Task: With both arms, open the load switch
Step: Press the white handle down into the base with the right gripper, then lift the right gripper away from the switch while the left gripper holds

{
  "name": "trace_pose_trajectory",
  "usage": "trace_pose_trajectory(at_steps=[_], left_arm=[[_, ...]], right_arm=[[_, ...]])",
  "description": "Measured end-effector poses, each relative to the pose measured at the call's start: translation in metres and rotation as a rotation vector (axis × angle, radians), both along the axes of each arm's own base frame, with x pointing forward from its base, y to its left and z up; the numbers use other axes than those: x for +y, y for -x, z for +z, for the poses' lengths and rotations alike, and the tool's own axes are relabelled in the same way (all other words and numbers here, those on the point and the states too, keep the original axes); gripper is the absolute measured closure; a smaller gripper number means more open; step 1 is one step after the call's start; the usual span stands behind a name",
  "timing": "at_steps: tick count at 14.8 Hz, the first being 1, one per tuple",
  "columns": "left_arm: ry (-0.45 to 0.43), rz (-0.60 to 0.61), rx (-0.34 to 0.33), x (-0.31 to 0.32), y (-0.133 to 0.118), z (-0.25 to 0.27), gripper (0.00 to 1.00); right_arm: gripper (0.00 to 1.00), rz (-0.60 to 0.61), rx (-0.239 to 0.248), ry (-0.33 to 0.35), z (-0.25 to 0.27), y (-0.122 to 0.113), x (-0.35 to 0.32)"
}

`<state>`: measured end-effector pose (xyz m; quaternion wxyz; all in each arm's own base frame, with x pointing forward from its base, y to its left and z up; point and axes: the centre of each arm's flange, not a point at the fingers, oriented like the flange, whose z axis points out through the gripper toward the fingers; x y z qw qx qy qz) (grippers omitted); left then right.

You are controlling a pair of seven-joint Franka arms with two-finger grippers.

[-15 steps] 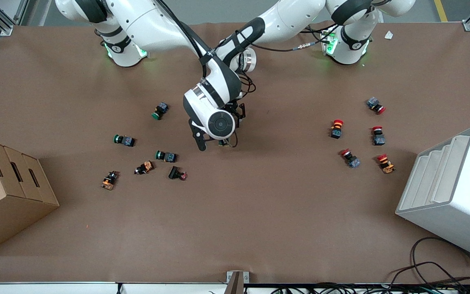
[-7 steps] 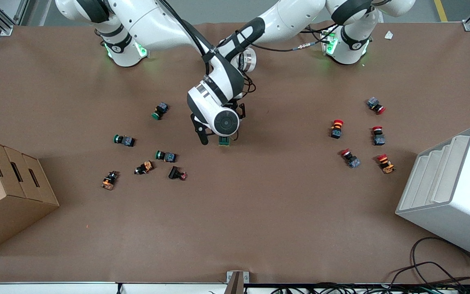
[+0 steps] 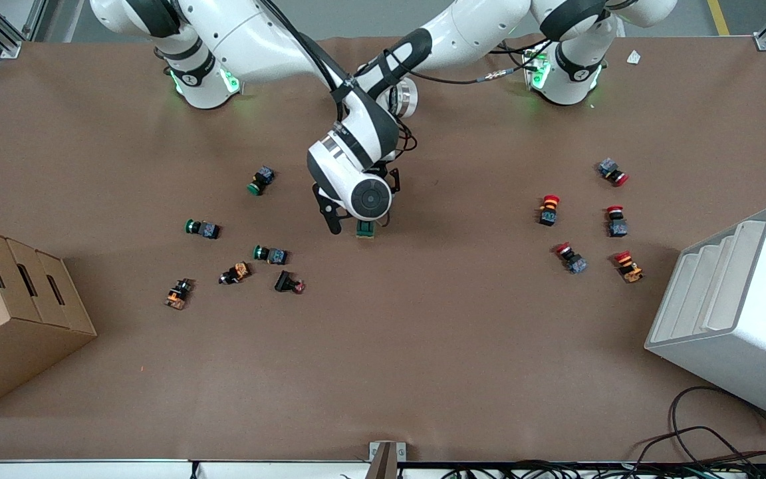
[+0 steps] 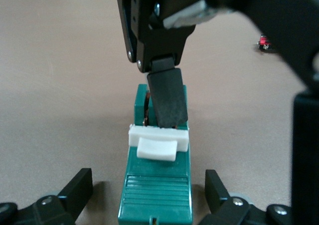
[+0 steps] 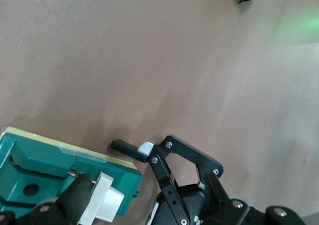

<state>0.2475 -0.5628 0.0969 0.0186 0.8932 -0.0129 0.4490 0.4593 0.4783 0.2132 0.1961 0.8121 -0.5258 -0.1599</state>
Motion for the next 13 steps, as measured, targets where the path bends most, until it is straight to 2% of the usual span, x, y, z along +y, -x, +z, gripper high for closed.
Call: trace_pose_trajectory(at_steps=[4,10,13], left_arm=[[0.0,0.0,0.0,0.0,0.0,0.0,0.0],[0.0,0.0,0.0,0.0,0.0,0.0,0.0],[0.0,0.0,0.0,0.0,0.0,0.0,0.0]], right_arm=[[0.0,0.036,0.001,-0.015,-0.001,0.002,0.002],[0.0,0.267,-0.03,-0.059,0.01,-0.004,0.0],[0.0,0.392,-0.061,-0.093,0.032,-0.02,-0.011]])
